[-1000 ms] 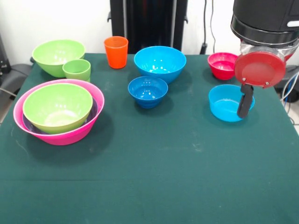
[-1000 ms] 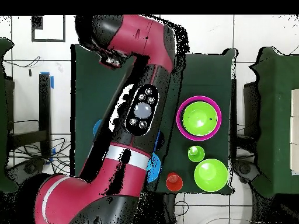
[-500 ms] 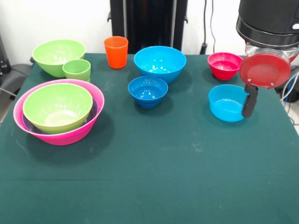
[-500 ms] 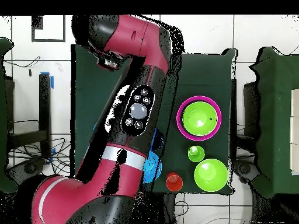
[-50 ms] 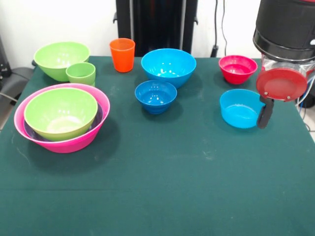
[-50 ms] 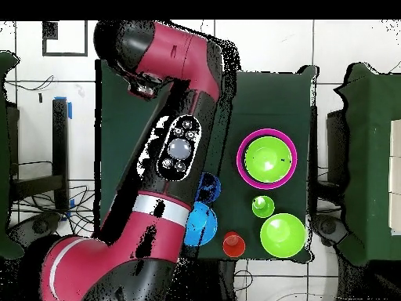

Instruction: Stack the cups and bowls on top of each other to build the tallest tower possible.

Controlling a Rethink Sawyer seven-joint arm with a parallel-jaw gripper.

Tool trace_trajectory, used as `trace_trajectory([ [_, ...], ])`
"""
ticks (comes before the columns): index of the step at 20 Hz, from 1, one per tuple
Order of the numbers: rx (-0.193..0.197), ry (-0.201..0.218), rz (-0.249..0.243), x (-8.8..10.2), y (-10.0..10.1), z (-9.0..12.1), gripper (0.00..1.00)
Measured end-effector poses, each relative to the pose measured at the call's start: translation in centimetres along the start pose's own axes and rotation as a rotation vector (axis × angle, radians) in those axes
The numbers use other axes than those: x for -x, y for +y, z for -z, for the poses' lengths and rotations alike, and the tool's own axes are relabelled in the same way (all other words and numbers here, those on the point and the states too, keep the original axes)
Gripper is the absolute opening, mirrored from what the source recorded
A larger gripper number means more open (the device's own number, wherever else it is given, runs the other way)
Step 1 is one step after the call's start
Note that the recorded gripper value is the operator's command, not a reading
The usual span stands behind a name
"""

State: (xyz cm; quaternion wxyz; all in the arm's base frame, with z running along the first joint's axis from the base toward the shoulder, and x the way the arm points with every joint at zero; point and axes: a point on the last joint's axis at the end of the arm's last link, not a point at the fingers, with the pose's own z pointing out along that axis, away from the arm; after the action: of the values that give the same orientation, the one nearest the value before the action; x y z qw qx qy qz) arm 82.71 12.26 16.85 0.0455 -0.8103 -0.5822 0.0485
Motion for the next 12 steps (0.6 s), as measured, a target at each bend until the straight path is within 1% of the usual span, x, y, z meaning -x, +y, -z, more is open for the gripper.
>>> trace_trajectory([
  [6, -0.02, -0.011, -0.009, 0.2, -0.6, -0.9, 1.0],
  [12, -0.033, -0.035, -0.019, 0.6, -1.2, -1.5, 1.0],
])
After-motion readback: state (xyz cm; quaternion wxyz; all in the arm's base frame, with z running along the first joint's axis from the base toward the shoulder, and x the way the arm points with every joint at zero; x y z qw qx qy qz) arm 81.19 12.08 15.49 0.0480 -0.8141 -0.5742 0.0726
